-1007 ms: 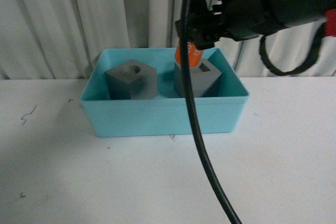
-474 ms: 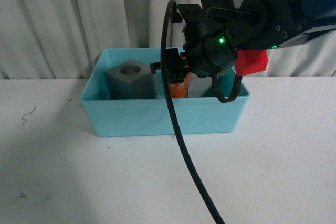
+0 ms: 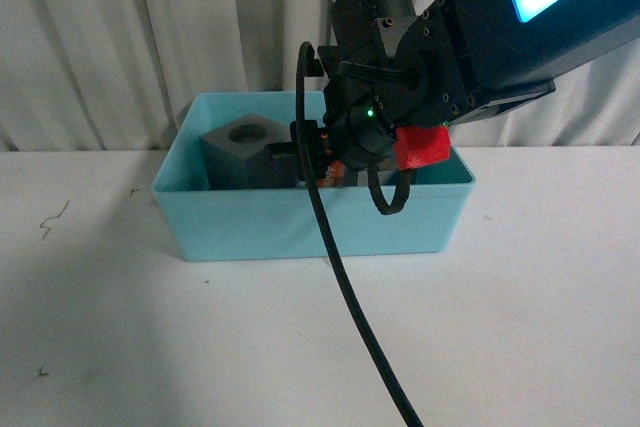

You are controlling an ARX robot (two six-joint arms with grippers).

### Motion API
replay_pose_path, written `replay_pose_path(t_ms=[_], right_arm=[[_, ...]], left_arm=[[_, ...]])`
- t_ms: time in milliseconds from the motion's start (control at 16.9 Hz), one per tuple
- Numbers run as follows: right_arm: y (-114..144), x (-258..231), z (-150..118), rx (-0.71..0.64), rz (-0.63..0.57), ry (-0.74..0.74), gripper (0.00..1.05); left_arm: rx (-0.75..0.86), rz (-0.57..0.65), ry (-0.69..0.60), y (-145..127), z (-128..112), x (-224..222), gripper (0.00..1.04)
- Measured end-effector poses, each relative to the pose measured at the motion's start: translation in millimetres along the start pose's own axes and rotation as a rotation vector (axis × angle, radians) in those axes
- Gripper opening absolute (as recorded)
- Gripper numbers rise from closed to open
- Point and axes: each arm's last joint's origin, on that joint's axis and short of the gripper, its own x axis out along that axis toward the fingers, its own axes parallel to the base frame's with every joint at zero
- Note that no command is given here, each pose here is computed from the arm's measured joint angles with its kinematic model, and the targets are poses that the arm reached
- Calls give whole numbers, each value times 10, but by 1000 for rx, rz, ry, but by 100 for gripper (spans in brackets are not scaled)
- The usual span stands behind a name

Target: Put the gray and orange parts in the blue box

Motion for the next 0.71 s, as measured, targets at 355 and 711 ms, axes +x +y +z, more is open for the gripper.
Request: replay_pose_path(t_ms=[355,711], right_arm=[[-4,0,4,1,-1,-4,46],[1,0,4,0,1,-5,50]], left_arm=[[0,0,0,0,0,0,98],[0,0,0,0,0,0,98]])
